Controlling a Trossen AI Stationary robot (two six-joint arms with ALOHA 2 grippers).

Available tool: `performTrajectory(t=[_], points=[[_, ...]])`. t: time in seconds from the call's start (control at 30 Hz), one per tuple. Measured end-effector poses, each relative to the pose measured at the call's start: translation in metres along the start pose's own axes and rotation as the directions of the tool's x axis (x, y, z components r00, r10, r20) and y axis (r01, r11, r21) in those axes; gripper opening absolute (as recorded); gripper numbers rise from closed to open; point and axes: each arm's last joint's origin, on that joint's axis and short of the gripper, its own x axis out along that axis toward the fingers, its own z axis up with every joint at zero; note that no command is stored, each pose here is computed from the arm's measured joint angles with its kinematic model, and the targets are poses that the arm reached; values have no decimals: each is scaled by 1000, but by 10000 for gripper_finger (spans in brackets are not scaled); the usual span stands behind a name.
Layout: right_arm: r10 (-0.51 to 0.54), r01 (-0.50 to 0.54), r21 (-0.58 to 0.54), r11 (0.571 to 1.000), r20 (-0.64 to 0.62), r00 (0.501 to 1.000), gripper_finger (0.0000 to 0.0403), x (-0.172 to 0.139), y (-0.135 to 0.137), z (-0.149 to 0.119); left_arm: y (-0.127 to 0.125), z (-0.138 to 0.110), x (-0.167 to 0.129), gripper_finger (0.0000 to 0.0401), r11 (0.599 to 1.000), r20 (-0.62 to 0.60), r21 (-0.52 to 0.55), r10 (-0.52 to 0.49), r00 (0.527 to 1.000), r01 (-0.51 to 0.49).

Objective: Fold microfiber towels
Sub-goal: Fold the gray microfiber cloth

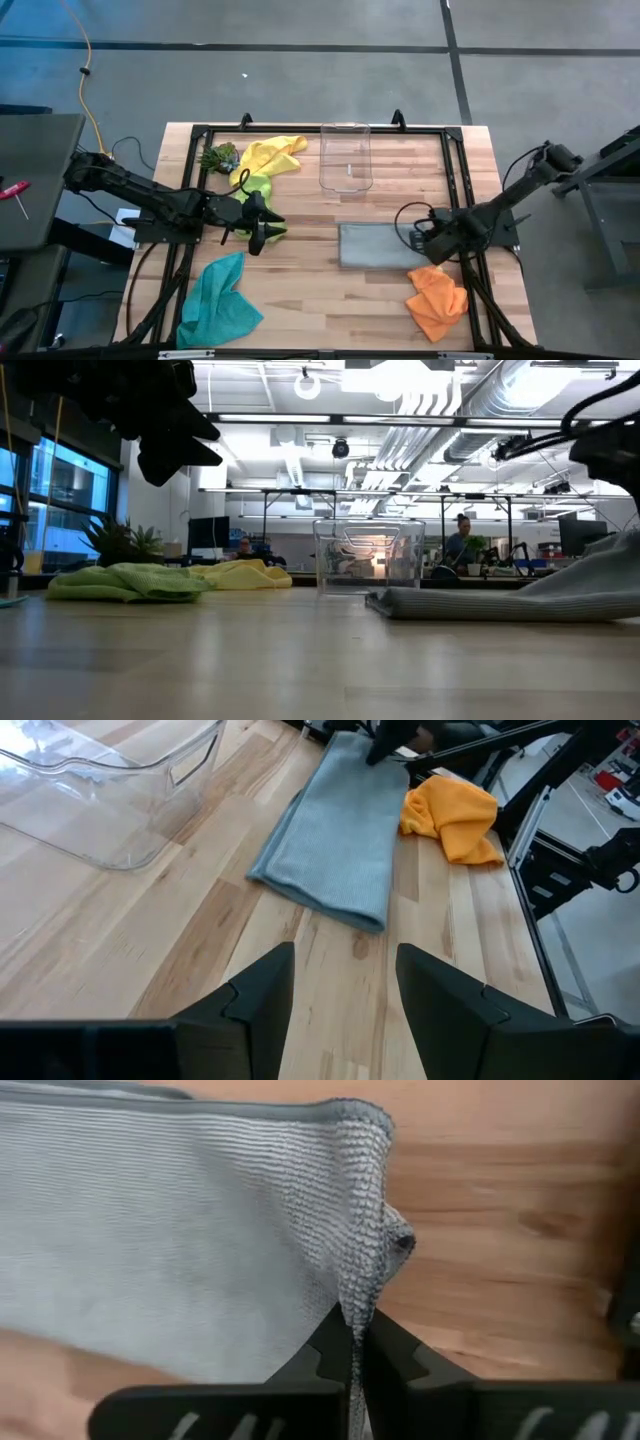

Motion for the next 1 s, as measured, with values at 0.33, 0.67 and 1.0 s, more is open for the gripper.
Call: performTrajectory(t=[0.33,0.67,1.0], points=[[210,-211,47,976,11,978,0,6,29,-2,1,1,0,168,999,27,1,46,999,-46],[402,-405,72,911,53,914,0,32,75,-3,2,1,0,168,998,34,1,58,998,-58],[466,-470,98,877,59,883,0,47,93,-4,2,1,0,168,998,34,2,58,998,-58]])
